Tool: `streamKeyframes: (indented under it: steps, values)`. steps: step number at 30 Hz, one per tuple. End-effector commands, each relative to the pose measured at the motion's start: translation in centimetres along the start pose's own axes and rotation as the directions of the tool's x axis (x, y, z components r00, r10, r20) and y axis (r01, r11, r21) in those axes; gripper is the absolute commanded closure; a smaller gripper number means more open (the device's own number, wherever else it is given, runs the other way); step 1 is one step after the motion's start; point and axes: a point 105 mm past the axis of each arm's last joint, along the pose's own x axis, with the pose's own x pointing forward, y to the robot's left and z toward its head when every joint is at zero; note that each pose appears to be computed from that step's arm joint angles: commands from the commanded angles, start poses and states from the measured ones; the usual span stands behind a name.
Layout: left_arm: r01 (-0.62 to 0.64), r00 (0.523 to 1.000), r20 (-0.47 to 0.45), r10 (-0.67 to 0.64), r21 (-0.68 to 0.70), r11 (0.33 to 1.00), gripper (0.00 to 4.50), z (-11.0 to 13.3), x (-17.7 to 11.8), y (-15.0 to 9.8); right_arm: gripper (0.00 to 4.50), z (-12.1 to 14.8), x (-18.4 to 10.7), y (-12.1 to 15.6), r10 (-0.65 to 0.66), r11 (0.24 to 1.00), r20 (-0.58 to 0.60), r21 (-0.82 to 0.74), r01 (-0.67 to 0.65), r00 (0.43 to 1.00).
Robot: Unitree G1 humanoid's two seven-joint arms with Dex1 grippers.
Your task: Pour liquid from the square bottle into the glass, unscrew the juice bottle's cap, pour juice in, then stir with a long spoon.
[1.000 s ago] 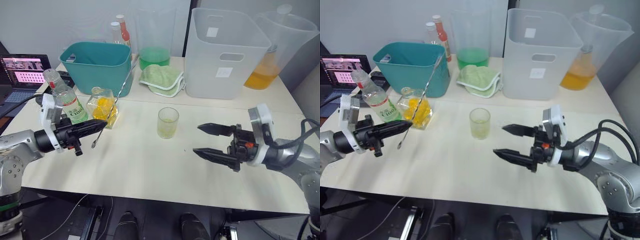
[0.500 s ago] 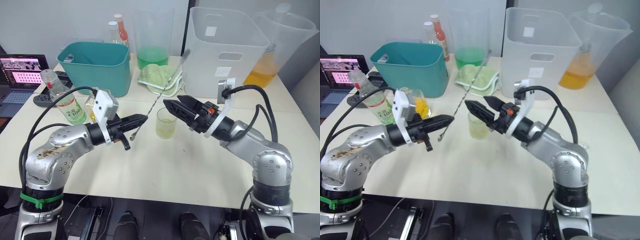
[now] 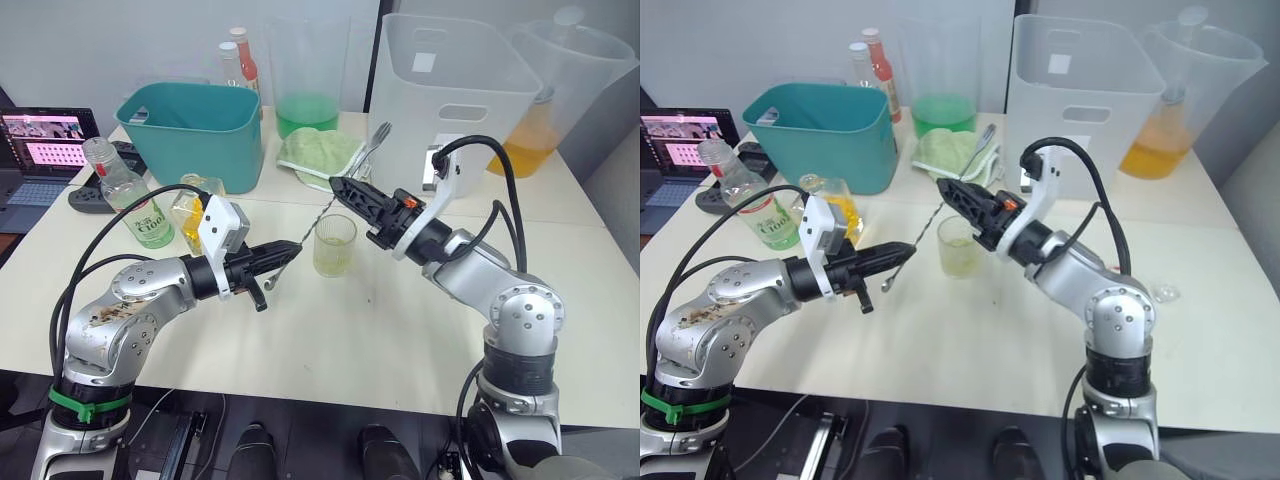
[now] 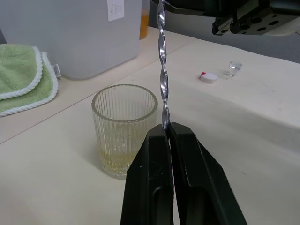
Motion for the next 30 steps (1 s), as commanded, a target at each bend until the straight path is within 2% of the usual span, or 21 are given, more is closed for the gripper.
streamKeyframes:
  steps: [1, 3, 7, 13, 20, 21, 26, 30]
  values:
    - [0.011, 0.999, 0.031, -0.013, 0.055, 0.998, 4.50, 1.1, -0.1, -0.3, 3.93, 0.8, 0.2, 1.3, 0.046, 0.999, 0.024, -0.010, -0.046, 0.999]
    - [0.020, 0.999, 0.027, -0.021, 0.057, 0.998, 4.50, 1.1, 0.0, -0.4, 4.48, 0.8, 0.3, 1.3, 0.042, 0.999, 0.026, -0.004, -0.042, 0.999]
    - [0.024, 0.999, 0.031, -0.025, 0.043, 0.999, 4.50, 1.1, -0.1, -0.4, 4.48, 0.8, 0.4, 1.3, 0.040, 0.999, 0.032, 0.006, -0.041, 0.999]
    - [-0.001, 0.999, 0.049, 0.000, 0.021, 1.000, 2.56, 2.1, -1.7, 1.0, 4.50, 2.4, 0.2, 1.6, 0.073, 0.997, 0.079, -0.016, -0.072, 0.994]
    - [-0.042, 0.999, 0.031, 0.041, 0.032, 0.999, 0.24, 2.8, -4.3, 3.2, 4.50, 5.4, -0.4, 1.9, 0.097, 0.988, 0.118, -0.129, -0.081, 0.988]
    - [-0.042, 0.999, 0.030, 0.041, 0.031, 0.999, 0.06, 3.0, -4.6, 3.4, 4.50, 5.8, -0.6, 2.1, 0.109, 0.985, 0.115, -0.148, -0.091, 0.987]
    - [0.006, 1.000, 0.008, -0.005, -0.017, 1.000, 0.06, 2.4, -6.3, 3.4, 4.50, 7.7, -1.6, 3.5, 0.189, 0.952, 0.077, -0.257, -0.164, 0.979]
    - [0.028, 0.999, -0.021, -0.029, -0.036, 0.999, 0.06, 1.5, -7.1, 3.0, 4.50, 8.3, -2.5, 3.6, 0.194, 0.936, 0.039, -0.308, -0.173, 0.980]
